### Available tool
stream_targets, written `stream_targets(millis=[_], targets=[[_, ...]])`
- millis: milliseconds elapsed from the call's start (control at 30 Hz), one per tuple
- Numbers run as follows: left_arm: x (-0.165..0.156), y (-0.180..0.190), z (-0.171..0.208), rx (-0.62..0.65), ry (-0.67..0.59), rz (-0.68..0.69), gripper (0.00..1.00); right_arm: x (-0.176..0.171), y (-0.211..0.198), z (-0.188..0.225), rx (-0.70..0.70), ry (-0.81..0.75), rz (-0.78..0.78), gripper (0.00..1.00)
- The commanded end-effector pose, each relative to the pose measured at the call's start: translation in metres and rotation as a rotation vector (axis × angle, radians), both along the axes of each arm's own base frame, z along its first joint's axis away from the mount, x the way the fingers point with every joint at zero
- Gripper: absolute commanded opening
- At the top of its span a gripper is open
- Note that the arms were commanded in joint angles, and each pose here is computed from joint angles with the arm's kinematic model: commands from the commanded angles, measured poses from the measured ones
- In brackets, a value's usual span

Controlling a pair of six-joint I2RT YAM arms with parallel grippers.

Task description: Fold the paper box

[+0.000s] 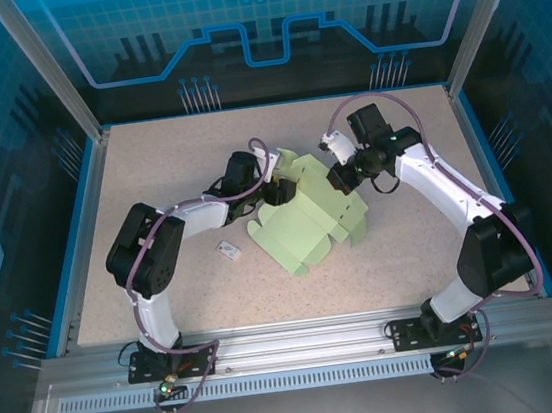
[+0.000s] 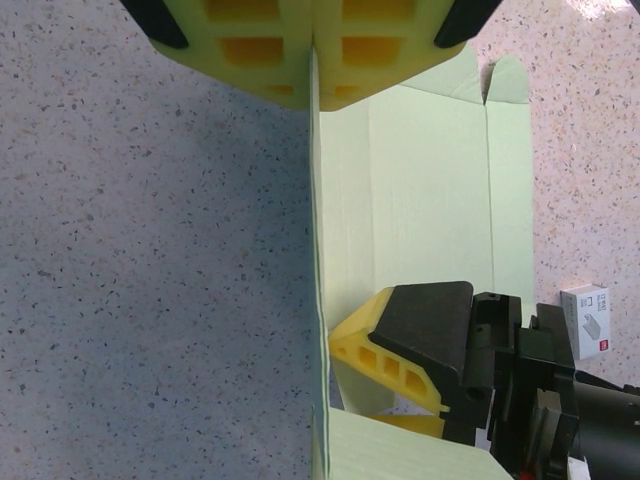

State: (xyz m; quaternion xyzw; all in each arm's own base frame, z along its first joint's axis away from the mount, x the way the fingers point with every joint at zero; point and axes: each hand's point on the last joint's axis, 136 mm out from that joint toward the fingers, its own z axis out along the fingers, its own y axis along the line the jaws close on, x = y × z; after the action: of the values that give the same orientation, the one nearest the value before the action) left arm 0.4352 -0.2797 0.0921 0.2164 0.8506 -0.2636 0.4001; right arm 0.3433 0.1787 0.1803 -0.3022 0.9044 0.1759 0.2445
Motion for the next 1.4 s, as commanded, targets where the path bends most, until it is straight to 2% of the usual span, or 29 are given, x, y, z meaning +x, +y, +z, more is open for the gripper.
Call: stream_targets(millis=[0, 233, 600, 1000, 1367], targets=[[0.0, -0.004, 0.005, -0.014, -0.014, -0.037, 0.63, 0.003, 0.001, 0.002, 0.02, 0.011, 0.002, 0.05], [-0.024, -0.014, 0.02, -0.107, 0.018, -0.126, 0.5, 0.009, -0.004, 0.001, 0.009, 0.006, -0.037, 0.05], [-0.054, -0.022, 0.038, -0.247, 0.043, -0.208, 0.43, 0.017, -0.008, 0.002, 0.006, 0.008, -0.082, 0.05], [-0.062, -0.027, 0.029, -0.254, 0.051, -0.232, 0.46, 0.016, 0.001, 0.004, 0.061, 0.023, -0.071, 0.04], [-0.068, -0.047, -0.001, -0.232, 0.068, -0.24, 0.48, 0.016, 0.01, -0.003, 0.092, 0.043, -0.059, 0.04]])
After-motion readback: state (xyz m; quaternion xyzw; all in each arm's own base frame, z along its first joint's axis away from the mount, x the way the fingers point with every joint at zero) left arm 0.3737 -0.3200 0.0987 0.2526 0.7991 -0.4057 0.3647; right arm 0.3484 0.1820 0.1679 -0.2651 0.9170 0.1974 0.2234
